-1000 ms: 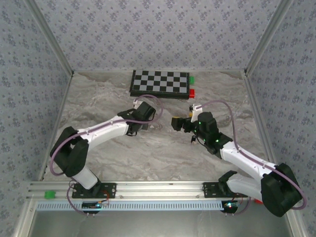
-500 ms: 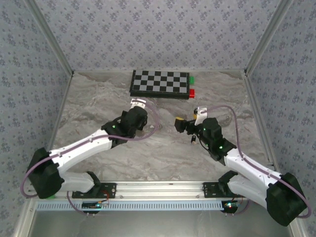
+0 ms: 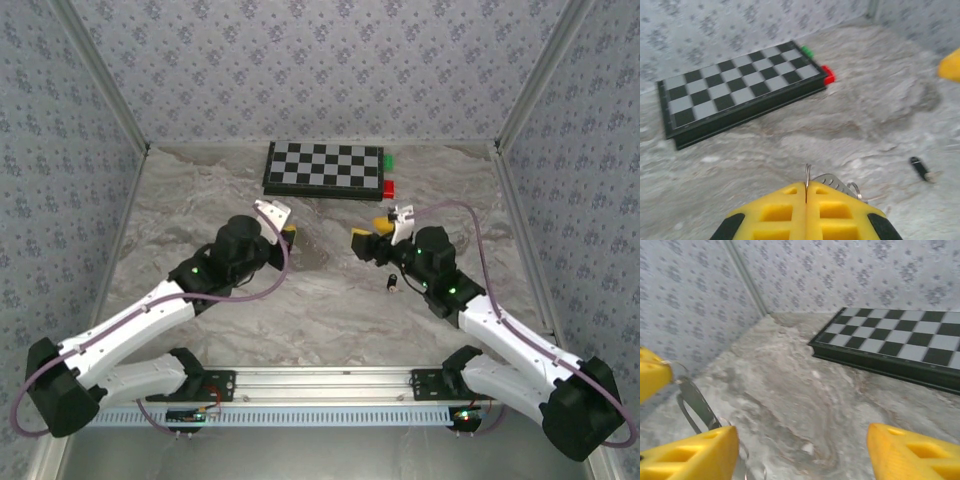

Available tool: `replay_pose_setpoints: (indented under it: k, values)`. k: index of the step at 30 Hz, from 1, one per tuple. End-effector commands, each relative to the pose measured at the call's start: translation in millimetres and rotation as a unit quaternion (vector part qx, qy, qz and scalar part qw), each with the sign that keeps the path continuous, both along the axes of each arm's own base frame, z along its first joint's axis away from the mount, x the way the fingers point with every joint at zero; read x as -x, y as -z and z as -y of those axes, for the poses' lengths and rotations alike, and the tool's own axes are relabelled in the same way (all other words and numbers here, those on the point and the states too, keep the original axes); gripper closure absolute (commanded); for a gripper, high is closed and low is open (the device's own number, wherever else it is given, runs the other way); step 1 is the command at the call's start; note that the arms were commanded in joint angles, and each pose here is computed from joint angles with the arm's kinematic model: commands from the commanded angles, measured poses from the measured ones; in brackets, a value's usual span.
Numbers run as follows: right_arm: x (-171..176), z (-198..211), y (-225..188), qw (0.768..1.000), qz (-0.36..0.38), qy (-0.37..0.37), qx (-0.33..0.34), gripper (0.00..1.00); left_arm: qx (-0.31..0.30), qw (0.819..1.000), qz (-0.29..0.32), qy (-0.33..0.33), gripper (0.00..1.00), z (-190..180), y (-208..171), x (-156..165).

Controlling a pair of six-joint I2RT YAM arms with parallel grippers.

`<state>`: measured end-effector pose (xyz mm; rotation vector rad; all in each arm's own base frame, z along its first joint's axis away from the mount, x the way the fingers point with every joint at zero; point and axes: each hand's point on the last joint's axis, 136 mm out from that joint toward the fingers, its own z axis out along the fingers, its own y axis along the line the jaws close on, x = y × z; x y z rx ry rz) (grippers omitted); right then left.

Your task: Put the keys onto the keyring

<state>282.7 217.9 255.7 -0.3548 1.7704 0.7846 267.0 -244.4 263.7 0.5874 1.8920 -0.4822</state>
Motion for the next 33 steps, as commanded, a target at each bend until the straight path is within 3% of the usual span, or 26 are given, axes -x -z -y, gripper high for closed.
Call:
replay_pose_setpoints:
  k: [1, 7, 25, 33]
  values:
    - [9, -18, -16, 0.998, -0.013, -0.054, -0.018, 0.39, 0.089, 0.992, 0.009, 0.089, 1.0, 17, -30, 19]
    - [16, -31, -32, 0.994, -0.008, -0.098, -0.039, 0.57, 0.118, 0.981, 0.009, 0.152, 1.0, 27, -44, 36]
    - [46, -65, -63, 0.965, 0.004, -0.241, -0.107, 0.67, 0.195, 0.955, -0.028, 0.223, 1.0, 41, -62, 47]
    - [40, -63, -63, 0.967, -0.006, -0.224, -0.121, 0.67, 0.266, 0.942, -0.113, 0.172, 1.0, 38, -67, 25]
